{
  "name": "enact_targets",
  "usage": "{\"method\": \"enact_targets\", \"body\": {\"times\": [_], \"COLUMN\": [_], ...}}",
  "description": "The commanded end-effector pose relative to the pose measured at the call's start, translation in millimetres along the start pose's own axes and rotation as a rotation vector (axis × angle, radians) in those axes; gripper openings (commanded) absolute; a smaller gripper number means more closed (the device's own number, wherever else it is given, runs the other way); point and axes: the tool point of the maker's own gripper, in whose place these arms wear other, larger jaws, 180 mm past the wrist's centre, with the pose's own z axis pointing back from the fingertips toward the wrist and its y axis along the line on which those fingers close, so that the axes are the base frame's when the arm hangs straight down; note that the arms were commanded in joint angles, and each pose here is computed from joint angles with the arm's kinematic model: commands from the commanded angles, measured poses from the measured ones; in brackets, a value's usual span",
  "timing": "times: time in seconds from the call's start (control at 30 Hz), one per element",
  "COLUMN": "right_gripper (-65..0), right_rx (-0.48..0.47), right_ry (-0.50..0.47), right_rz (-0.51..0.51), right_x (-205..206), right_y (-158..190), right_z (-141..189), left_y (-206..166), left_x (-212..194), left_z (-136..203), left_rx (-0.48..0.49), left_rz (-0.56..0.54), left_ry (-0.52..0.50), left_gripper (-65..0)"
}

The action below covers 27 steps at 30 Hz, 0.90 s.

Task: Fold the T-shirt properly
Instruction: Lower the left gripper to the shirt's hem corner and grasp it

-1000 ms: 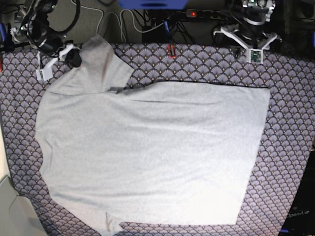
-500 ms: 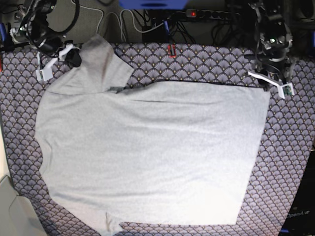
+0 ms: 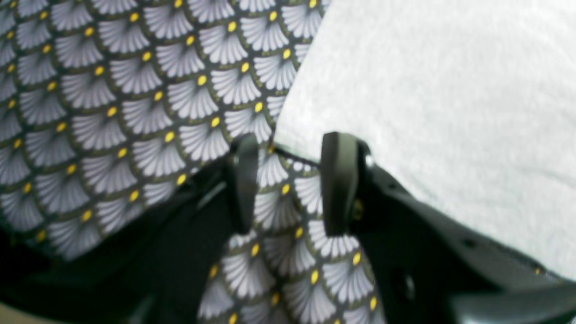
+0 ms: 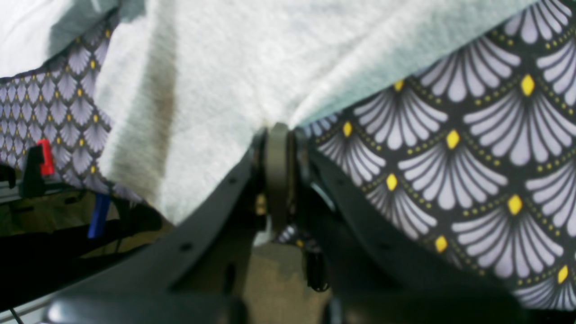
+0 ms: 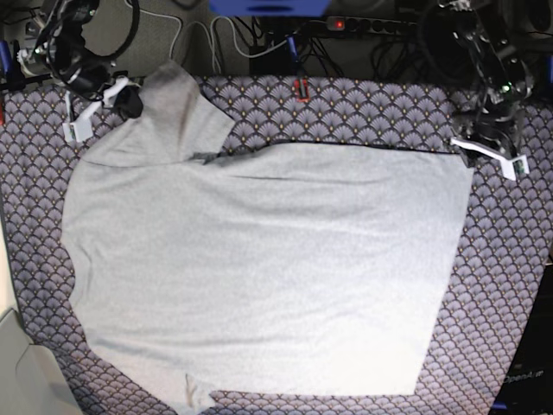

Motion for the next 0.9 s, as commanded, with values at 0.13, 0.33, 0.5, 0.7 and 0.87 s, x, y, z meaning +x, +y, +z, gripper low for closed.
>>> {"method": "enact_targets", "body": {"times": [0.13,0.33,0.5,0.7,0.87], "right_gripper": [-65.0,-65.0,-65.0,-65.0,-65.0], "right_rx": [-0.049,-0.049,-0.049,-0.049,-0.051], "right_ry": [0.119,0.119,0.121,0.121,0.124], "right_rz": [0.015,0.015,0.015,0.015,0.014], "right_x": [-24.9,-24.9,-25.1,-25.1,-26.7], "right_y": [-10.2,-10.2,-10.2,-10.2,-10.6], "right_z": [2.8,2.8,2.9,2.9,3.3], "left_y": [2.5,29.1,32.4,26.0,23.7], "left_x": [7.9,14.0,-0.9,4.2,20.5], "left_z": [-5.4,-11.4,-22.3,-24.2,-11.4], "left_rx": [-0.001,0.061,0.062,0.049,0.02], "left_rz": [0.014,0.11,0.139,0.147,0.164], "left_ry": [-0.024,-0.043,0.005,-0.008,-0.067], "left_gripper": [-41.5,-41.5,-41.5,-41.5,-41.5]}}
